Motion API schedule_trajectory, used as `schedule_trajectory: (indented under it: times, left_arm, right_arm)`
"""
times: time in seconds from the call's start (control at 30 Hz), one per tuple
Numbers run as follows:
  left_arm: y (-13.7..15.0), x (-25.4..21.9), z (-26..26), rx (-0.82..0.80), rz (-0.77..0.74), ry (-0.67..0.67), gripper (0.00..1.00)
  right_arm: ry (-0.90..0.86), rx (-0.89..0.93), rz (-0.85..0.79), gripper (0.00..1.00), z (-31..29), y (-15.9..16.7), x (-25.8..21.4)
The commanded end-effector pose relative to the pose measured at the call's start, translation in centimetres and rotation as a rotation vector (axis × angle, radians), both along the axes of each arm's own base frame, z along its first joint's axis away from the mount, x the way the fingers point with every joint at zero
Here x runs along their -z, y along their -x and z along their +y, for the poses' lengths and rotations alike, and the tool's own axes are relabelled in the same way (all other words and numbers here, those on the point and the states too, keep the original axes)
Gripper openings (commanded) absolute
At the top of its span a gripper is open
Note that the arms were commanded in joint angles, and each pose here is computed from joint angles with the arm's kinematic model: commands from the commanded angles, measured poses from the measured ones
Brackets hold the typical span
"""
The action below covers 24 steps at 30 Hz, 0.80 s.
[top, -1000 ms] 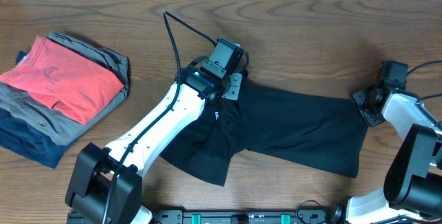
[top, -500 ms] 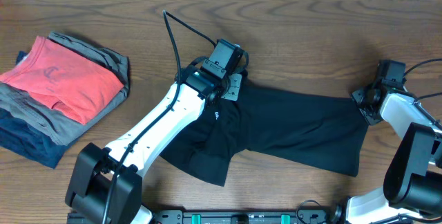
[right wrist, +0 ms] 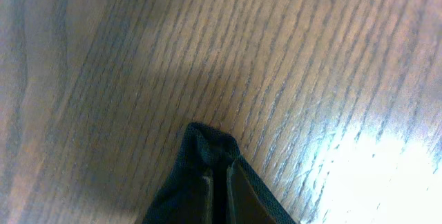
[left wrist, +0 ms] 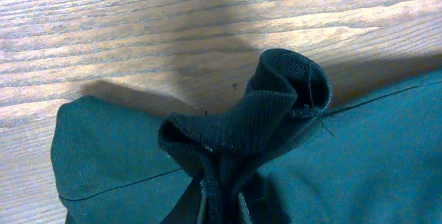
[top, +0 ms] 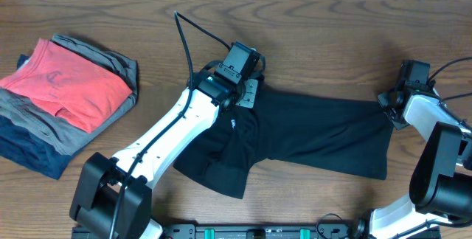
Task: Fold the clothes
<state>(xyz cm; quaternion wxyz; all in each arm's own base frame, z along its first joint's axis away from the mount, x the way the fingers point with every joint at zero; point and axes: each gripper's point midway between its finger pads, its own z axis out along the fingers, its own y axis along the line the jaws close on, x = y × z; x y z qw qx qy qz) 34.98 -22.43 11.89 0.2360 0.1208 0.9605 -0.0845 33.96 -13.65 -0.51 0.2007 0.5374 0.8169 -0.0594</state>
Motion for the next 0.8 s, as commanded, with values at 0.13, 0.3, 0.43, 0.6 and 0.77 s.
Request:
schedule_trajectory:
  times: [0.13,0.3,0.43,0.6,0.77]
  left_arm:
    - [-0.2,-1.8,0.3,-0.004,-0.034,0.019,0.10]
    - [0.9,-5.9,1.3,-0.012,-0.089,0.056,0.09]
    - [3.1,-10.7,3.0,-0.018,-0.165,0.107,0.09]
    - [7.0,-16.5,5.5,-0.024,-0.275,0.186,0.09]
    - [12.5,-21.7,7.5,0.025,-0.361,0.314,0.06]
  right_arm:
    - [-0.191,-0.149,0.129,0.01,4.0,3.4,2.0]
    - [-0.128,-0.231,0.054,0.01,3.1,3.3,-4.8]
    - [-0.053,-0.316,-0.017,0.01,2.8,4.0,-11.7]
    - [0.005,-0.353,-0.097,0.01,3.1,6.6,-18.9]
    - [0.046,-0.389,-0.198,0.01,3.8,9.5,-25.3]
